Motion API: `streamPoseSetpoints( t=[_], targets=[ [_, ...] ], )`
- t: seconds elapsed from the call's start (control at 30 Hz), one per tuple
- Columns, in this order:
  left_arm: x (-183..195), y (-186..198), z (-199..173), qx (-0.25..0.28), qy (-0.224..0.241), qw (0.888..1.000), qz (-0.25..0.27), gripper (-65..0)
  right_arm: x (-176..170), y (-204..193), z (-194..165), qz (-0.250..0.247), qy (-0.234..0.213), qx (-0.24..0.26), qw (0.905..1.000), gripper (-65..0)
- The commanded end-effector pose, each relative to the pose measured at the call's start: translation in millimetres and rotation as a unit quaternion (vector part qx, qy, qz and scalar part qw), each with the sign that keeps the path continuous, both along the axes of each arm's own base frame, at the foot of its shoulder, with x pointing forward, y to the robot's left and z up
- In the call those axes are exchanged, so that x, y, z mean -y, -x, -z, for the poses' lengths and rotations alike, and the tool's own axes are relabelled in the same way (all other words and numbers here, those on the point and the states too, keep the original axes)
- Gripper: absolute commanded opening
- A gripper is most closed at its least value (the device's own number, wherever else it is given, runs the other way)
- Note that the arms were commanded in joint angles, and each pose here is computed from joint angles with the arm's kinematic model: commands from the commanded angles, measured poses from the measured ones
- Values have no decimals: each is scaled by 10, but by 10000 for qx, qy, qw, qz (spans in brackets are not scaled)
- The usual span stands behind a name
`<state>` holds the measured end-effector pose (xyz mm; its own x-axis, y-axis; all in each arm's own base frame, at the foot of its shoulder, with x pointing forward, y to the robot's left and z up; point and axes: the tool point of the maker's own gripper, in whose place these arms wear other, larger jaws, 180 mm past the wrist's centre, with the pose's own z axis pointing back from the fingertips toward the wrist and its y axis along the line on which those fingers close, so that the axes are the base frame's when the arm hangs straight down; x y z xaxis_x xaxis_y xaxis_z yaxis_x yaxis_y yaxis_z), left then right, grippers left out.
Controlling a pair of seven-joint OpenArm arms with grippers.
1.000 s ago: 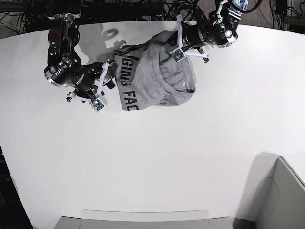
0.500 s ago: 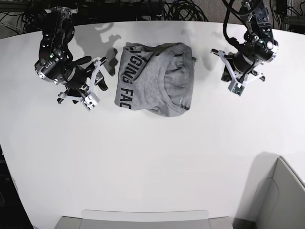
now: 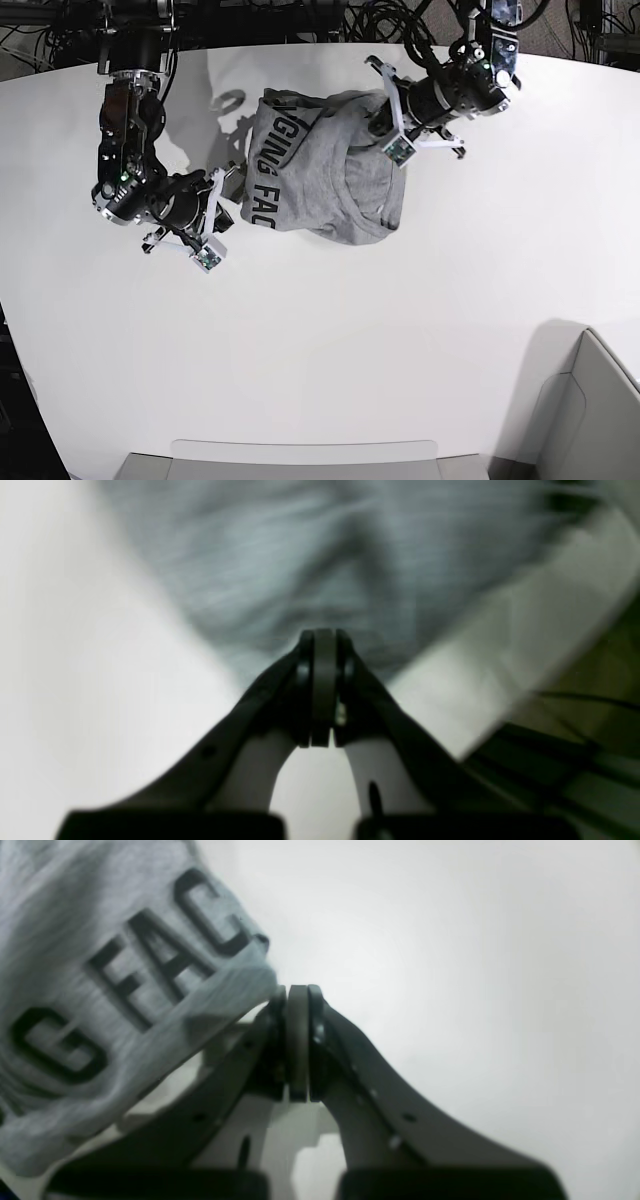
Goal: Fold the T-shirt properly
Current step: 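Press and tuck the bundle's edges with both grippers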
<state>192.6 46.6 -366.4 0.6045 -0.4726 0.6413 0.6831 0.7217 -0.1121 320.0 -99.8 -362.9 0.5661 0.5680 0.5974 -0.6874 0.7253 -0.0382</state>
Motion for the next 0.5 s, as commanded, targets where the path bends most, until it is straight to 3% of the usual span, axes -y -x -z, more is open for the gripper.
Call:
streamPoseSetpoints(
  t=[0.0,0.1,0.27,0.37,0.47],
  targets=[
    [116,-23,-100,169,158,9996,140,-650,-90,-101,-114,-205,-136,252,9994,-650],
    [318,72,-105,118,280,9985,450,-650,-250,-63,42,-450,-322,126,9984,-650],
    [522,214,2,-107,349,9962,795,-650,-467,154,441,-821,-355,-498,9947,-650],
    [432,41,139,-166,166,9972,714,-650,-516,313,563,-915,-347,-706,9927,-650],
    [41,-206,238,-86,-313,9993,210,-650,-545,485,614,-963,-365,-800,9915,-650]
  ],
)
